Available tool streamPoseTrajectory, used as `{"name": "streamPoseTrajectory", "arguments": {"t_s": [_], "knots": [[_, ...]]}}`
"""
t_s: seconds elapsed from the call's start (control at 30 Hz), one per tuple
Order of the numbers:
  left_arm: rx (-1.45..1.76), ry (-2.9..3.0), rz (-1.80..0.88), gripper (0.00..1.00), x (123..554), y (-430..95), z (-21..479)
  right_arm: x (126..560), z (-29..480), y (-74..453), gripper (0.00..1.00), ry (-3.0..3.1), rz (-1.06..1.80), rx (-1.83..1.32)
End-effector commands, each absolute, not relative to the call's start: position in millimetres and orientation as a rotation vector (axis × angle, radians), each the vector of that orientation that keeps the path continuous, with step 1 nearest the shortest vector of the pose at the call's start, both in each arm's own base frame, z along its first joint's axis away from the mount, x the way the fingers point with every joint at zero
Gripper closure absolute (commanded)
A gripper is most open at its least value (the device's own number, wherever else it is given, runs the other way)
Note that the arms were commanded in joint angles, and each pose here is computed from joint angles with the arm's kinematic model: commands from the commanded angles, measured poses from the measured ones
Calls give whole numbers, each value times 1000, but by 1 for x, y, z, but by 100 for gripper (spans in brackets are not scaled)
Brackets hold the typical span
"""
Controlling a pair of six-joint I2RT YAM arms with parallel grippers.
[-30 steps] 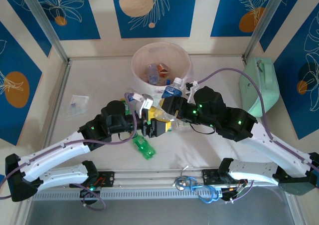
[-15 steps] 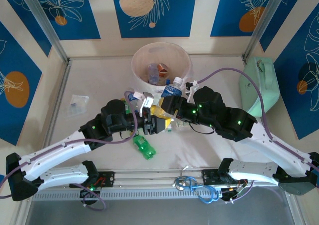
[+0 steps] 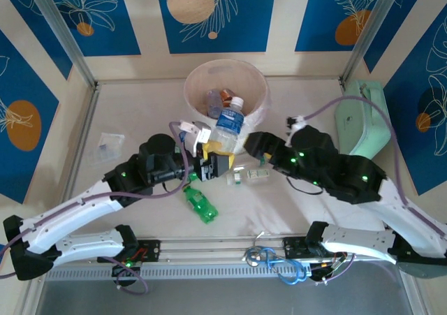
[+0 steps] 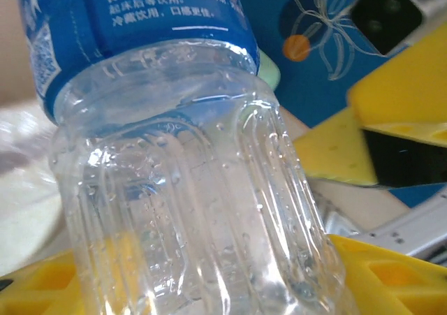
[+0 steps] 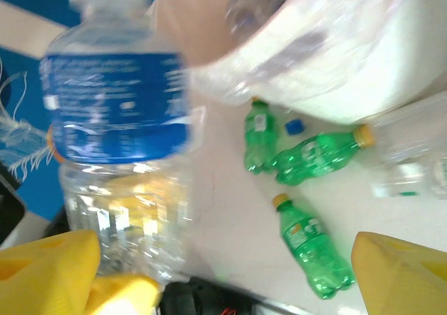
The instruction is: Put the plastic bottles in the bin
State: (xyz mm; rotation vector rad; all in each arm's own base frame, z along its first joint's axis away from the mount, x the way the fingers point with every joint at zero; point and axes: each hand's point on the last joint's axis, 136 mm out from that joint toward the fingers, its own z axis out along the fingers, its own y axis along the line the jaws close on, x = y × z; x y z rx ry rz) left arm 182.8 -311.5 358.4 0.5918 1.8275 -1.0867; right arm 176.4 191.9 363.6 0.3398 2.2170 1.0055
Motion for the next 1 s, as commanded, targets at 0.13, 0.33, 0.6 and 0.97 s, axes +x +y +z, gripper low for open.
{"name": "streamPoseTrajectory", "arguments": {"t_s": [0.13,0.33,0.6,0.97], "knots": [[518,1814,-764,39,231,-287,410,162,328,110,8,2239,794,561],[407,1955,-827,39,287,-287,404,153,308,94,8,2279,758,620],[363,2049,-881,39,327,-290,387,148,287,89,8,2347,702,642],[365,2114,-809,23,351,-284,369,146,277,88,8,2379,700,660]]}}
